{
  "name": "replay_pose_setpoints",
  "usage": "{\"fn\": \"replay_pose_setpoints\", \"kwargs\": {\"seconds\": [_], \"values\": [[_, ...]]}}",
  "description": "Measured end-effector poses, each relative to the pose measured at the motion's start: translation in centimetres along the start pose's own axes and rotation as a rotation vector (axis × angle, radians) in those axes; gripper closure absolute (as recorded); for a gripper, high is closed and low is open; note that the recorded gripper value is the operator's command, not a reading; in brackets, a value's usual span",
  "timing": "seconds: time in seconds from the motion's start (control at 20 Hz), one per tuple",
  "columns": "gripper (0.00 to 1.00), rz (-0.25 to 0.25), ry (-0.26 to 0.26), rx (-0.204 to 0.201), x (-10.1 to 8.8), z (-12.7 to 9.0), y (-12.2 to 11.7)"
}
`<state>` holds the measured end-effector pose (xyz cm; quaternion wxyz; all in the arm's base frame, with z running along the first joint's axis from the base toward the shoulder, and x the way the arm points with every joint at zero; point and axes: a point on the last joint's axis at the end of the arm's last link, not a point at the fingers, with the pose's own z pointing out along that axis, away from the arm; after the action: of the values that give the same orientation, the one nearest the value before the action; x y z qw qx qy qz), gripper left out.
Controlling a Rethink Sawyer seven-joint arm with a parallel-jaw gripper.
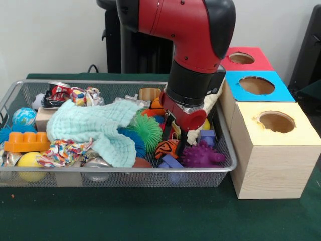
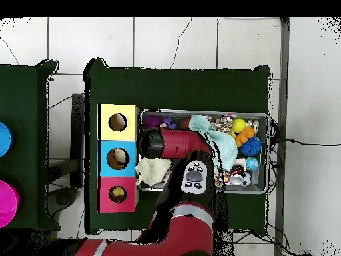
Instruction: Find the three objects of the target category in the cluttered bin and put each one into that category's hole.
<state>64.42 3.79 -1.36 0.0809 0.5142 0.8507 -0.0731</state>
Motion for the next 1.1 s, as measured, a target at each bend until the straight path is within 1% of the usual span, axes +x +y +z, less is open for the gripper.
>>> {"fn": "replay_pose_setpoints", "kwargs": {"seconds": [0.25,0.45,0.5,0.65,0.85,1.05,1.1], "values": [[0.00,0.010,0.004,0.010,-0.5,0.6,-0.6],[0.00,0.014,0.015,0.027,-0.4,1.8,-1.2],[1.00,0.014,0.018,0.031,-0.3,2.0,-1.4],[1.00,0.024,0.033,0.032,-0.3,2.6,-1.6],[1.00,0.050,0.068,0.027,-0.8,3.1,-1.6],[1.00,0.064,0.087,0.033,-1.1,3.1,-1.6],[1.00,0.065,0.092,0.041,-1.2,2.8,-1.7]]}}
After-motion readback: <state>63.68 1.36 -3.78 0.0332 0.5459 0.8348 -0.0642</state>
